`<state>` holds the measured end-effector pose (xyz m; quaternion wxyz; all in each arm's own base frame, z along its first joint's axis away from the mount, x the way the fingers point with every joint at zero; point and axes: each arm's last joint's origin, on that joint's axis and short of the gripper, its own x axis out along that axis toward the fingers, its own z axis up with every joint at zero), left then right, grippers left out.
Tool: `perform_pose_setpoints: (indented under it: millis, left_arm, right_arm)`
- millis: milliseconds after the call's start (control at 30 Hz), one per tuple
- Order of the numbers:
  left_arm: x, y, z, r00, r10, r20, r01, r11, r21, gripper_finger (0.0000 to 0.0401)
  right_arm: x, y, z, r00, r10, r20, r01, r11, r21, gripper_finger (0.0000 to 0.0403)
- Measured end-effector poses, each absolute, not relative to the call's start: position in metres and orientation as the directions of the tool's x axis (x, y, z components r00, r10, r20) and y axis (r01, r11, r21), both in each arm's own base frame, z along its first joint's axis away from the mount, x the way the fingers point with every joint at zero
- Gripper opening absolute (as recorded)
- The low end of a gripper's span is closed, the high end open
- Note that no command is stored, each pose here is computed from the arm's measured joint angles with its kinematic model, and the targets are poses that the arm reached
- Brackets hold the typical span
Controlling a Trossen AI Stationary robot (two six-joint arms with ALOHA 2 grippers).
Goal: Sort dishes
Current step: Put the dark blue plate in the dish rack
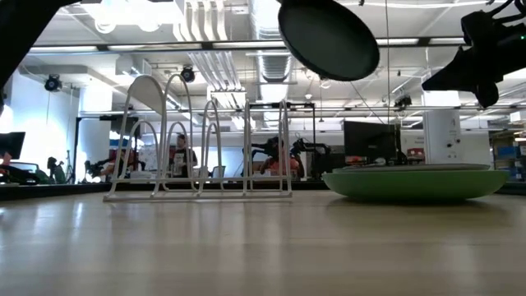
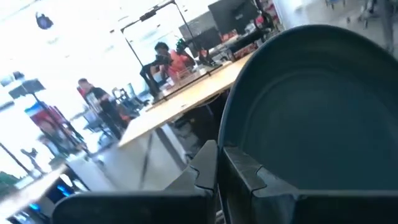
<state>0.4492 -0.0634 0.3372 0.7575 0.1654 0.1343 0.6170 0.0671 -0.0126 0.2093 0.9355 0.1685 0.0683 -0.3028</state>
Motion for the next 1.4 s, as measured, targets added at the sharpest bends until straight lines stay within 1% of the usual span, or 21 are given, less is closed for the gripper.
perform_pose_setpoints:
  millis: [100,333,533,667,800,1133,1400]
  left_arm:
    - [0.449,-0.054,0.34,0.181,0.983,0.002,-0.874,0.16,0.459,0.0001]
    - [0.448,-0.031,0.348,0.132,0.991,0.001,-0.756,0.1,0.646,0.0001]
    - [0.443,-0.026,0.374,0.124,0.992,0.001,-0.695,0.086,0.714,0.0001]
    - [0.435,-0.026,0.398,0.125,0.992,0.001,-0.701,0.087,0.708,0.0001]
    - [0.428,-0.016,0.409,0.103,0.995,0.001,-0.724,0.074,0.686,0.0001]
    - [0.425,0.021,0.412,0.018,1.0,0.001,-0.71,0.012,0.704,0.0001]
    - [0.425,0.025,0.408,0.009,1.0,0.001,-0.649,0.005,0.761,0.0001]
  right_arm:
    - [0.068,-0.013,0.209,0.806,-0.543,-0.235,0.591,0.76,0.27,0.0]
    - [0.068,-0.013,0.209,0.805,-0.544,-0.236,0.592,0.76,0.269,0.0]
    - [0.068,-0.013,0.208,0.802,-0.547,-0.239,0.596,0.758,0.265,0.0]
    - [0.068,-0.013,0.208,0.802,-0.547,-0.24,0.596,0.758,0.263,0.0]
    - [0.068,-0.013,0.208,0.802,-0.548,-0.24,0.597,0.758,0.263,0.0]
    - [0.069,-0.013,0.208,0.802,-0.547,-0.241,0.597,0.758,0.263,0.0]
    - [0.069,-0.013,0.208,0.801,-0.548,-0.241,0.597,0.758,0.262,0.0]
